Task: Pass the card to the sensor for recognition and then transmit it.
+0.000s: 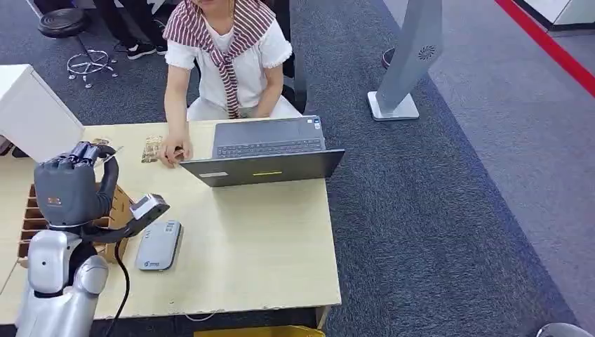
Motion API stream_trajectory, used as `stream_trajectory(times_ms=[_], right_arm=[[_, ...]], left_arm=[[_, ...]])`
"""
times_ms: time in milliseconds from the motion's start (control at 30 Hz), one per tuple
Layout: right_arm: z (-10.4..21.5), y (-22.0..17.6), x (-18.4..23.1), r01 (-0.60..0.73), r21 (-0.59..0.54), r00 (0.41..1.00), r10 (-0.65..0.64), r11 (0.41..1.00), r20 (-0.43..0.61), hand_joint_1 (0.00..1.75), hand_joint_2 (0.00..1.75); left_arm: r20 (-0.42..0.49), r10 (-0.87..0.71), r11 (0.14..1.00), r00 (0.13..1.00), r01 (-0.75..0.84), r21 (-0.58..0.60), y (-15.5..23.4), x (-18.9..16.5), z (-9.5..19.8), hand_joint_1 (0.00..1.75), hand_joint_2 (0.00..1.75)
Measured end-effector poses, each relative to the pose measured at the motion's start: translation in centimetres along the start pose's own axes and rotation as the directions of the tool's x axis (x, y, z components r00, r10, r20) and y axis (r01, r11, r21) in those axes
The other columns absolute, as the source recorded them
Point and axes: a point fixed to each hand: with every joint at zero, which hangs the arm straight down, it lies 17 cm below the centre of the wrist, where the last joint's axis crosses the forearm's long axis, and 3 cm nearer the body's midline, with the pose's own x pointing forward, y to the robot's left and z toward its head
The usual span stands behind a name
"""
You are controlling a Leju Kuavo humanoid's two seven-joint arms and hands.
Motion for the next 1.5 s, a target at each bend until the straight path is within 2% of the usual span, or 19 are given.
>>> stream_trajectory(times_ms=[600, 867, 1333, 1367, 1400, 1500], right_arm=[[0.0, 0.0, 0.2, -0.032, 0.004, 0.999, 0.032, 0.999, 0.009, 0.0, 1.75], [0.0, -0.4, 0.9, -0.069, 0.005, 0.997, 0.069, 0.998, 0.022, 0.0, 1.75], [-0.1, -0.9, 1.6, -0.09, -0.005, 0.995, 0.09, 0.996, 0.035, 0.0, 1.75], [-0.1, -0.9, 1.6, -0.09, -0.005, 0.995, 0.09, 0.996, 0.034, 0.0, 1.75], [-0.1, -0.9, 1.6, -0.09, -0.005, 0.995, 0.091, 0.996, 0.034, 0.0, 1.75], [0.0, -0.8, 1.6, -0.092, -0.003, 0.995, 0.092, 0.996, 0.035, 0.0, 1.75]], left_arm=[[-0.012, -0.023, 0.999, 1.0, 0.024, 0.026, 1.2, -1.2, -0.7, 1.75, 1.75], [-0.027, -0.093, 0.995, 0.995, 0.093, 0.021, 2.2, -3.1, -5.0, 1.75, 1.75], [-0.035, -0.13, 0.992, 0.991, 0.129, -0.015, 1.5, -3.9, -7.1, 1.75, 1.75], [-0.035, -0.131, 0.991, 0.991, 0.13, -0.02, 1.3, -4.0, -7.2, 1.36, 1.75], [-0.036, -0.131, 0.991, 0.991, 0.13, -0.023, 1.2, -4.0, -7.1, 0.0, 1.75], [-0.047, -0.132, 0.991, 0.99, 0.131, -0.03, 0.8, -4.3, -7.0, 0.0, 1.75]])
